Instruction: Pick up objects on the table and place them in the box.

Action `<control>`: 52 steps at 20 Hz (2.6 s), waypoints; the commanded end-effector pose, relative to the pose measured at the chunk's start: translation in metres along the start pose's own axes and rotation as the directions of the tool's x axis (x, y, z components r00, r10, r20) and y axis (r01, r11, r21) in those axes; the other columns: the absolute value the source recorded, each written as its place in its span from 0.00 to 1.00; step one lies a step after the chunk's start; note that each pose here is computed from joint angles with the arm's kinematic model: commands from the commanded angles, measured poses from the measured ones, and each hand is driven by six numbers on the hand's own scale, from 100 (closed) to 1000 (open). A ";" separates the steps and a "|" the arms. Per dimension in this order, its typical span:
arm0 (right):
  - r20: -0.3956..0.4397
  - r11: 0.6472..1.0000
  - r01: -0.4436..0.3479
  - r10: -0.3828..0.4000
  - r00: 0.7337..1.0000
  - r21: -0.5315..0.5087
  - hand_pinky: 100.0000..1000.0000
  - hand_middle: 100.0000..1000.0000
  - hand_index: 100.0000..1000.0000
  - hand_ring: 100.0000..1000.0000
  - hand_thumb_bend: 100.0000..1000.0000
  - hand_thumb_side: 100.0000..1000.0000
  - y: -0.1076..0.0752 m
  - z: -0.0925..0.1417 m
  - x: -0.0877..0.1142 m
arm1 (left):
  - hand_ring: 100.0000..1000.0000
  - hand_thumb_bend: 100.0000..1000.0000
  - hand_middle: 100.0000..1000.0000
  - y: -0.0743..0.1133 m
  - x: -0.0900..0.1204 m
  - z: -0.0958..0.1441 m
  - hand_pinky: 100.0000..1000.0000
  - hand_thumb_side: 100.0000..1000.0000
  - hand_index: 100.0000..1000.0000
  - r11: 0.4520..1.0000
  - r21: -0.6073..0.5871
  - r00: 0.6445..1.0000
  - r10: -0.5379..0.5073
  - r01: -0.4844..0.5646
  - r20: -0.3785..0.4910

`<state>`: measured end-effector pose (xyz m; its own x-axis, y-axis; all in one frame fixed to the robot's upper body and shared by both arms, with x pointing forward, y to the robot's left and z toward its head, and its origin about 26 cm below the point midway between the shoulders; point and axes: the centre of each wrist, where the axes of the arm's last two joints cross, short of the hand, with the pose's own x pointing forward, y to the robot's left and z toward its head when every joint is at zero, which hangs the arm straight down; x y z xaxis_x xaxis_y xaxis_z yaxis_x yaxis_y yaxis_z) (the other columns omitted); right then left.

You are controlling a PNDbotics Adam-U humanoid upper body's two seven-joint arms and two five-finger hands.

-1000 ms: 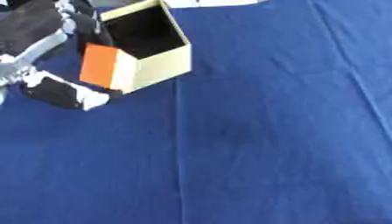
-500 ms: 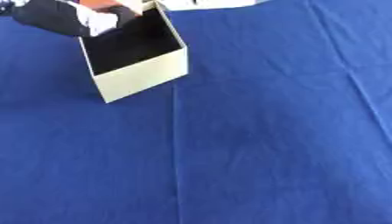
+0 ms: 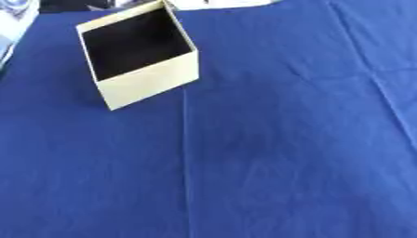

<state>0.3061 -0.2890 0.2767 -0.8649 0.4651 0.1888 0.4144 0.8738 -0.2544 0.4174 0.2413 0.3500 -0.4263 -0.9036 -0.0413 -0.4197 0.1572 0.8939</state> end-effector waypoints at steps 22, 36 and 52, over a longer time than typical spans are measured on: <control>0.034 1.000 0.004 -0.003 0.999 -0.023 0.79 0.55 0.71 0.73 0.00 0.78 -0.005 -0.009 0.006 | 0.38 0.00 0.48 -0.049 -0.037 -0.014 0.21 0.11 0.51 0.979 -0.201 0.996 -0.043 0.026 -0.079; 0.023 0.999 0.003 -0.003 1.000 -0.033 0.79 0.55 0.71 0.73 0.00 0.78 -0.005 -0.007 0.005 | 0.56 0.60 0.65 -0.054 -0.039 -0.013 0.41 0.33 0.73 0.956 -0.281 0.993 -0.101 0.080 -0.061; 0.020 0.999 -0.006 0.006 1.000 -0.035 0.79 0.56 0.71 0.73 0.00 0.77 -0.007 -0.007 0.005 | 0.50 0.35 0.61 0.008 -0.008 -0.001 0.35 0.33 0.71 0.997 -0.067 1.000 0.027 -0.027 0.001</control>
<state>0.3061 -0.2902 0.2766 -0.8635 0.4630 0.2001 0.4176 0.8788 -0.2310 0.4327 0.2438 0.3328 -0.4353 -0.9003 -0.0037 -0.2852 0.1340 0.9490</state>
